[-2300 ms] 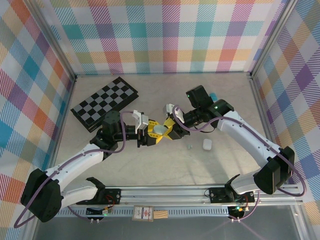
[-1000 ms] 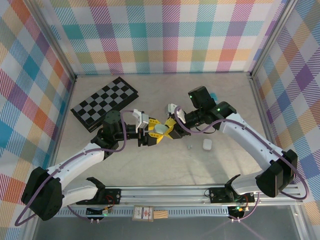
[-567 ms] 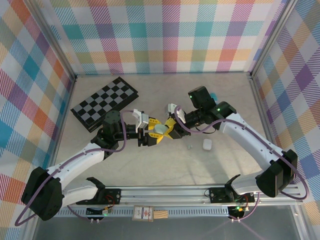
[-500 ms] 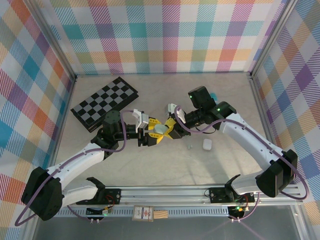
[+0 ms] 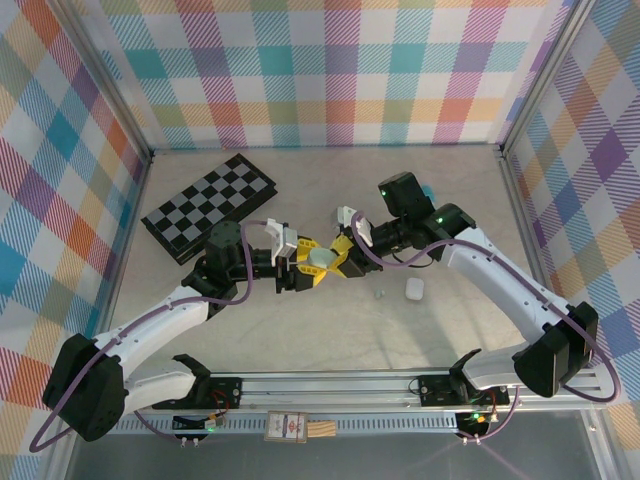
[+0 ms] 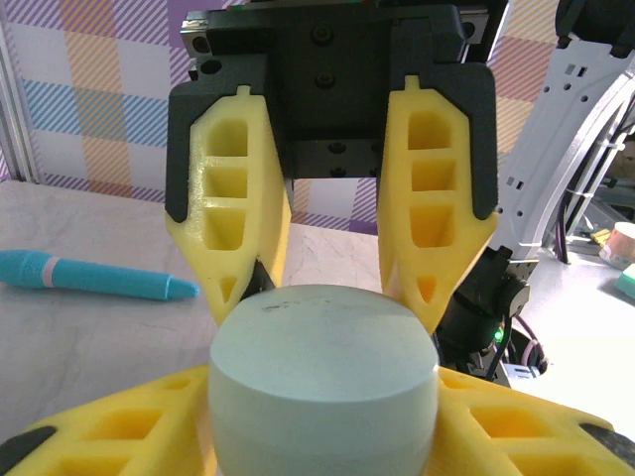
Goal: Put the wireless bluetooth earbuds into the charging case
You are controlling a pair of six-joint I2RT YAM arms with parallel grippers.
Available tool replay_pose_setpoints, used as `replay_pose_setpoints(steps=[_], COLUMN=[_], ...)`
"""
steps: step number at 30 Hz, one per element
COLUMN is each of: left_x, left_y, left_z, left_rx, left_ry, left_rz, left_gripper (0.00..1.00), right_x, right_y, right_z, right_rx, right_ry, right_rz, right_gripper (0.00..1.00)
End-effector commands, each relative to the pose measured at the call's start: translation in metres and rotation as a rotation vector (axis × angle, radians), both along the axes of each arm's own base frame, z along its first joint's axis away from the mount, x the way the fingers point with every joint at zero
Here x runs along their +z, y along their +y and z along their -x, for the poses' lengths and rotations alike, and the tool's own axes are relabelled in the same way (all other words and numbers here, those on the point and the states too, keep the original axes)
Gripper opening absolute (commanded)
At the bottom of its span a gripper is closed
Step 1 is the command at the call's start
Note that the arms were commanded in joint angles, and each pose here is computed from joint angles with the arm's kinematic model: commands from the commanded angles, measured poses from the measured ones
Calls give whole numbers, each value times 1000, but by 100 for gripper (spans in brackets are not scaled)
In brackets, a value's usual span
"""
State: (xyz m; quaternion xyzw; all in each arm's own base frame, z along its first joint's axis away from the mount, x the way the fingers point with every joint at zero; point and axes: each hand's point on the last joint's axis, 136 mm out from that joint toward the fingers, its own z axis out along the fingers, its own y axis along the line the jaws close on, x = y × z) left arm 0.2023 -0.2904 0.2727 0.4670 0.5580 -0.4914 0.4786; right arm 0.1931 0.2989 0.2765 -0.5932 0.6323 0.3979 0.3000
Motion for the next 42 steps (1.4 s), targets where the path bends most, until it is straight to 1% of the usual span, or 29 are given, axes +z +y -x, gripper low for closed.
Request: replay_pose_setpoints(steps=[1, 3, 8, 9, 12, 13, 16, 19, 20, 22, 25, 28, 34, 36, 39, 42], left_x=[10, 12, 13, 13, 13, 12, 14, 13, 14, 14, 15, 15, 14, 14, 13, 14], left_y=[-1, -1, -1, -1, -1, -2, -2, -2, -3, -3, -3, -3, -4, -3, -3, -3], left_z=[5, 7, 7, 7, 6, 6, 6, 6, 6, 6, 6, 5, 6, 5, 6, 7], left_rx=[-29, -36, -41, -40, -38, -37, -39, -43, -45, -44, -43, -43, -49, -49, -49, -50], left_ry=[-48, -49, -50, -50, -49, -48, -50, -44, -46, -45, -44, -43, -38, -37, -41, -48], left_rz=[22, 24, 25, 25, 25, 24, 26, 24, 26, 26, 27, 27, 26, 26, 26, 29], left_gripper=[47, 43, 40, 42, 52, 53, 54, 51, 51, 56, 57, 56, 49, 45, 35, 33], right_x=[9, 6, 6, 6, 5, 5, 7, 6, 5, 4, 4, 4, 4, 4, 5, 5], right_y=[0, 0, 1, 1, 1, 1, 1, 1, 1, 1, 2, 2, 1, 1, 1, 0], right_z=[5, 4, 2, 1, 1, 1, 1, 1, 0, 0, -1, 0, 0, 0, 1, 0], right_rx=[23, 20, 17, 16, 15, 16, 16, 20, 18, 18, 17, 20, 21, 19, 18, 9], right_ry=[8, 13, 9, 8, 9, 9, 3, 5, 7, 11, 7, 8, 9, 8, 4, -1], right_rz=[-35, -28, -24, -24, -24, -23, -26, -25, -24, -19, -19, -22, -20, -19, -21, -18], right_gripper=[36, 36, 36, 36, 36, 36, 36, 36, 36, 36, 36, 36, 36, 36, 36, 37])
